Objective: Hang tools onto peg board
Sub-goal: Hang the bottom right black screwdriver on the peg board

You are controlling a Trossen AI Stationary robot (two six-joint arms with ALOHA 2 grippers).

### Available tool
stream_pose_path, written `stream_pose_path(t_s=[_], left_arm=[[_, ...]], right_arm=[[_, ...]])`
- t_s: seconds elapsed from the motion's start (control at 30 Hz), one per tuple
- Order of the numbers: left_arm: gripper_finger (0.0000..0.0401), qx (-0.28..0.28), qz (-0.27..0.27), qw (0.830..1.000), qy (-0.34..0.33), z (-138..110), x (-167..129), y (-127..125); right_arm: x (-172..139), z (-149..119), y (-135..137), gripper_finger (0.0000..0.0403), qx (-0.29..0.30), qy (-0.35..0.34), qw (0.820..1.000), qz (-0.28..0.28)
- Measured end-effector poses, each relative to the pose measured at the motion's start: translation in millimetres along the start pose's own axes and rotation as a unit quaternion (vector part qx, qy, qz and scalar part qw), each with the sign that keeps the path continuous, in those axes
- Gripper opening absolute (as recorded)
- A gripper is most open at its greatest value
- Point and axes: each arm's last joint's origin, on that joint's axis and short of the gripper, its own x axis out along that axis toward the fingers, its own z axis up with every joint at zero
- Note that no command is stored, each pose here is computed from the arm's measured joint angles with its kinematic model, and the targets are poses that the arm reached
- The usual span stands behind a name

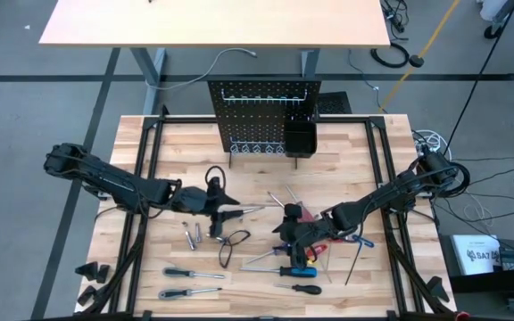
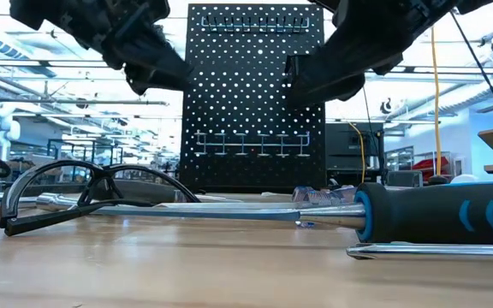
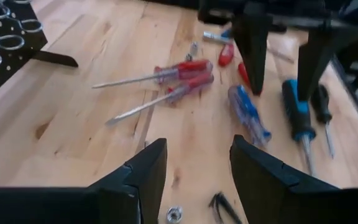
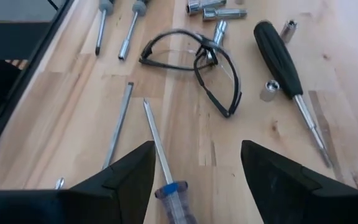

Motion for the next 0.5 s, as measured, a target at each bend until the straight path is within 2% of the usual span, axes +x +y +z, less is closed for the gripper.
stream_pose_path(t_s=[0.1, 0.27, 0.5], left_arm=[[0.0177, -0.004, -0.004, 1.0, 0.002, -0.9, -0.6, -2.7], [0.0177, 0.026, -0.018, 0.999, 0.0, -2.4, -2.1, -10.5], [0.0177, 0.052, -0.041, 0.998, 0.012, -9.2, -6.5, -25.4]], right_arm=[[0.1, -0.8, -0.7, 0.0228, -0.003, 0.004, 1.0, -0.002], [0.8, 5.8, -3.0, 0.0228, -0.03, -0.024, 0.999, 0.0], [0.3, 19.2, -4.2, 0.0228, 0.002, -0.088, 0.996, 0.011]])
